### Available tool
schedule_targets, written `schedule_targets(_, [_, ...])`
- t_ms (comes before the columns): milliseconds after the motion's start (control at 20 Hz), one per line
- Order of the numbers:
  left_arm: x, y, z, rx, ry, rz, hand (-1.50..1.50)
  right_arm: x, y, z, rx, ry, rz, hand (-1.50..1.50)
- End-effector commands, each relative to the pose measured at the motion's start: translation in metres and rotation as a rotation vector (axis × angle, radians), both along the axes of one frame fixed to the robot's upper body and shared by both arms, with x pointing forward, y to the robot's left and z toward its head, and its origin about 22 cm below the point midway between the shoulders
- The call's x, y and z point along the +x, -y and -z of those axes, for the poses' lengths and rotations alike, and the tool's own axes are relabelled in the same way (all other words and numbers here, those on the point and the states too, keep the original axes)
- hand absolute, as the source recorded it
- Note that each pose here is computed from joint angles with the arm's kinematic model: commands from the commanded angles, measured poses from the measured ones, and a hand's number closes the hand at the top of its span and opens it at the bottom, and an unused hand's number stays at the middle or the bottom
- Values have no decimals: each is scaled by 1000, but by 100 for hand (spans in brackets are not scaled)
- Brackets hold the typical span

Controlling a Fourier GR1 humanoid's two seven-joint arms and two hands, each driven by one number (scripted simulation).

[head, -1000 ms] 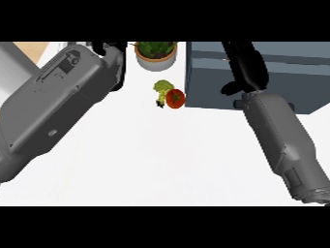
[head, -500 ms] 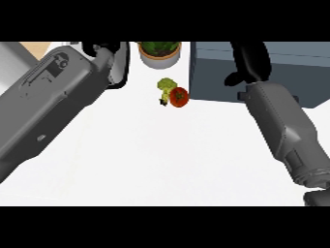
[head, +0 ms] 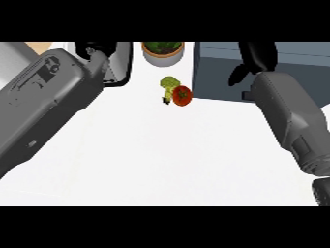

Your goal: Pick up the can, place it into the drawer and close the drawer

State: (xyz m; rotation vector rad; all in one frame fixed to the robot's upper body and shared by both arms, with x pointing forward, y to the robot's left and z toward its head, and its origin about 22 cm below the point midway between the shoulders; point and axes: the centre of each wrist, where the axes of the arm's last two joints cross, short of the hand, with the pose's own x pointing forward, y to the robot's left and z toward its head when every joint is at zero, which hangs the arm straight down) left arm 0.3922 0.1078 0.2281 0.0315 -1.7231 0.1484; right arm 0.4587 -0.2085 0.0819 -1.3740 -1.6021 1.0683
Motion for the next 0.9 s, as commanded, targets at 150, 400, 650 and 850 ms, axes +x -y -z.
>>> schedule_targets(150, [-5,-9,-6,3,-13,18,-150,14,-5,-44,77,9,-69,-150])
schedule_targets(400, [-11,-6,9,-7,-16,23,-150,16,-29,-46,454,-56,-155,-150])
schedule_targets(650, [-15,-11,3,5,-2,35,-150,13,-24,-34,690,-81,-188,-150])
schedule_targets(850, [-16,-20,-1,-2,12,27,-150,15,-6,-42,752,-67,-199,-150])
